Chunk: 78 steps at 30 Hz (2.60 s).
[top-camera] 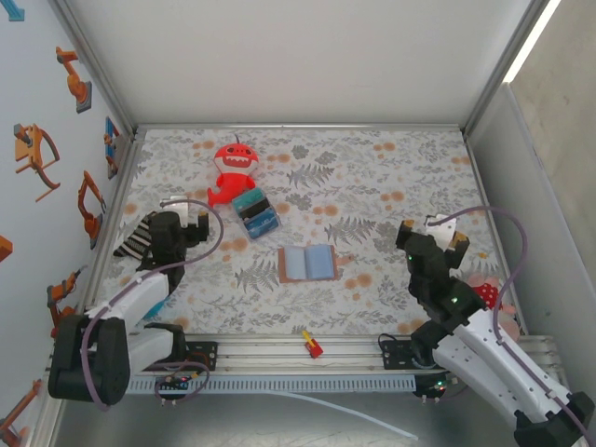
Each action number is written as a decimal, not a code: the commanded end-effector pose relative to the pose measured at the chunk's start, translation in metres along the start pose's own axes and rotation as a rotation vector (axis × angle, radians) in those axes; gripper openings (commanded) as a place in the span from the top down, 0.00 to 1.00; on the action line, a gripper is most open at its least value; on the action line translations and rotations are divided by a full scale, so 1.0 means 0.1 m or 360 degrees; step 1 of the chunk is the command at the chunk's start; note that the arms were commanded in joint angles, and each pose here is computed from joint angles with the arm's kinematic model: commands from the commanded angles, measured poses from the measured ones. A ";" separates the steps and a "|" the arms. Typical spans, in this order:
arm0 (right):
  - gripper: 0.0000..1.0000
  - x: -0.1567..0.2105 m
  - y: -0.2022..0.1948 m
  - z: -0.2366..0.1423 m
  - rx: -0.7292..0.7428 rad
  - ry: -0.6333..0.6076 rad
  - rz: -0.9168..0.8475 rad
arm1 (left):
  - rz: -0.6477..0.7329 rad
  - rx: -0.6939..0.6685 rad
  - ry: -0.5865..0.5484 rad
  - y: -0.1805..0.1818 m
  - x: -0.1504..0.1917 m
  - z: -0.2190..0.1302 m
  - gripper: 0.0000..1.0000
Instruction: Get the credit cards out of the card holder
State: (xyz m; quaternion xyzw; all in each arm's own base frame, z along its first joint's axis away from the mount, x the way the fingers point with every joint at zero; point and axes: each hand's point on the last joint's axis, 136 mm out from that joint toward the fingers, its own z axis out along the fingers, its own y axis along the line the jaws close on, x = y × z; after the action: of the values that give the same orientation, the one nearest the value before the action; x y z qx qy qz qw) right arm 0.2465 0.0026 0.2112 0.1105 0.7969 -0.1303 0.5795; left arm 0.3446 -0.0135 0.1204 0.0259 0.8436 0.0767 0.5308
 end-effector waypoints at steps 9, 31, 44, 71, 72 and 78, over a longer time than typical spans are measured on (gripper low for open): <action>0.00 -0.09 -0.10 0.24 0.0122 -0.0189 0.0050 | -0.0039 0.0062 -0.0175 -0.08 -0.19 0.28 0.03; 0.00 0.33 -0.44 0.95 0.0191 -0.0131 0.0214 | -0.0266 0.0268 -0.0066 -0.02 0.12 0.62 0.03; 0.00 0.49 -0.26 1.38 0.0039 -0.0091 0.0151 | -0.0258 0.0255 -0.0053 -0.02 0.13 0.62 0.03; 0.01 0.70 0.43 1.73 -0.0623 0.0074 0.0050 | -0.0254 0.0247 -0.0055 -0.02 0.13 0.62 0.03; 0.01 0.70 0.42 1.73 -0.0615 0.0074 0.0052 | -0.0254 0.0247 -0.0055 -0.02 0.13 0.63 0.03; 0.01 0.70 0.42 1.74 -0.0612 0.0077 0.0054 | -0.0250 0.0246 -0.0057 -0.02 0.12 0.62 0.03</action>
State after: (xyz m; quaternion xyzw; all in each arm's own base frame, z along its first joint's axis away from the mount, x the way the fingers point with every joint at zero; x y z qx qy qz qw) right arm 0.3898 -0.0121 0.0832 0.0161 0.8248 0.0403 0.5637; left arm 0.3906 -0.0042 0.0750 0.0024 0.8416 -0.0229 0.5396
